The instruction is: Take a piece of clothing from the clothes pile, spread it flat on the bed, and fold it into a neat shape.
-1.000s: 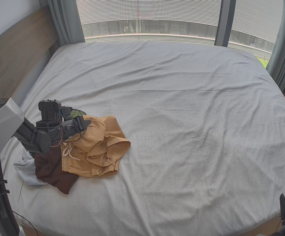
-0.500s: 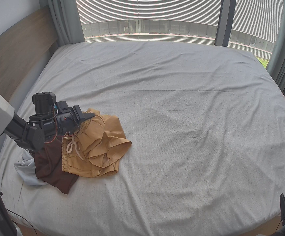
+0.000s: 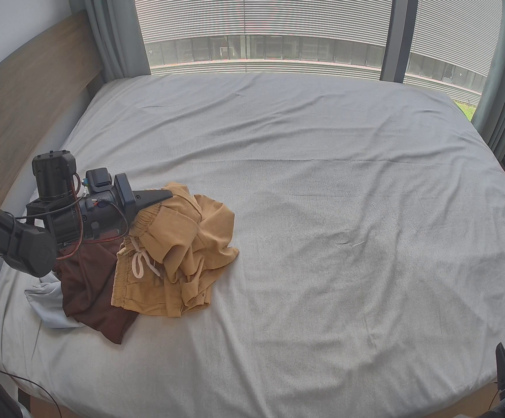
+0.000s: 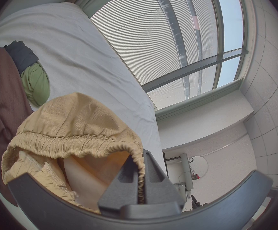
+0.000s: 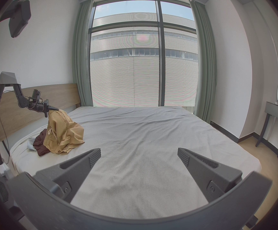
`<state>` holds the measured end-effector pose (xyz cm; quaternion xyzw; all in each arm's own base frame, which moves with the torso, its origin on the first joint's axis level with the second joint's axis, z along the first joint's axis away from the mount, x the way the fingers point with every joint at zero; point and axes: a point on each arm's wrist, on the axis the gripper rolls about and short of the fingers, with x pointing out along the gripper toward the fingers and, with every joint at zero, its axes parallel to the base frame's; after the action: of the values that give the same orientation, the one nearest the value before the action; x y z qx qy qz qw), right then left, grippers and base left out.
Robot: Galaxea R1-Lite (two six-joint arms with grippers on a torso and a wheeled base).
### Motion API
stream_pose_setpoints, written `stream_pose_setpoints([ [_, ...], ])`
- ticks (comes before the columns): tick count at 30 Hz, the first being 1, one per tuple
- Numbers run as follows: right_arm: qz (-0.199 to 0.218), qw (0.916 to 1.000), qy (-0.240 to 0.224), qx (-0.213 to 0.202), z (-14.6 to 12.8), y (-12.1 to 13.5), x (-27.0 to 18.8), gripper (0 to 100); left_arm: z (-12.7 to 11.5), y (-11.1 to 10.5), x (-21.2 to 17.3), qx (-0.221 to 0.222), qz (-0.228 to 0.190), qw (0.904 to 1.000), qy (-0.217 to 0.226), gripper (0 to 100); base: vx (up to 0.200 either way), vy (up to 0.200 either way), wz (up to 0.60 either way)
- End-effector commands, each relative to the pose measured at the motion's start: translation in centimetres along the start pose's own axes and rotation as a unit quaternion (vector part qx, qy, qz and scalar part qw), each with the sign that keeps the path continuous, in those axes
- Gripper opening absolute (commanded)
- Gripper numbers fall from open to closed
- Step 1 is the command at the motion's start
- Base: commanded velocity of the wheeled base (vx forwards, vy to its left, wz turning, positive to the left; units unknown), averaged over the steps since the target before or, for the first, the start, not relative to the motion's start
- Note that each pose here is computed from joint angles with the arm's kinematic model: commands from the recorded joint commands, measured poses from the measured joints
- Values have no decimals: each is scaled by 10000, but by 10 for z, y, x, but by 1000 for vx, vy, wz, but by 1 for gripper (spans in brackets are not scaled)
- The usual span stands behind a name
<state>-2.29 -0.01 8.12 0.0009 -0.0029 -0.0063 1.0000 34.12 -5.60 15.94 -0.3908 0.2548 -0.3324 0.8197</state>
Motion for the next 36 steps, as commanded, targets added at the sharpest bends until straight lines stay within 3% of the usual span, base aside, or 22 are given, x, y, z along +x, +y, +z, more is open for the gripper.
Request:
stream_pose_setpoints([
  [1,1,10000,52,-1,-5,0,1,100,-5,-7,-3,-69,-124,9999,-41,0,0,0,0],
  [11,1,10000,52,-1,-5,0,1,100,-12,-13,4,-390,-547,9976,-156,0,0,0,0],
  [18,1,10000,52,-1,-5,0,1,100,-16,-30,8,-824,-908,9924,-103,0,0,0,0],
  [21,1,10000,52,-1,-5,0,1,100,-17,-44,11,-1151,-1348,9841,-128,0,0,0,0],
  [26,1,10000,52,-1,-5,0,1,100,-22,-58,12,-1461,-1723,9741,-35,0,0,0,0],
  [36,1,10000,52,-1,-5,0,1,100,-38,-91,13,-1640,-2114,9629,337,0,0,0,0],
])
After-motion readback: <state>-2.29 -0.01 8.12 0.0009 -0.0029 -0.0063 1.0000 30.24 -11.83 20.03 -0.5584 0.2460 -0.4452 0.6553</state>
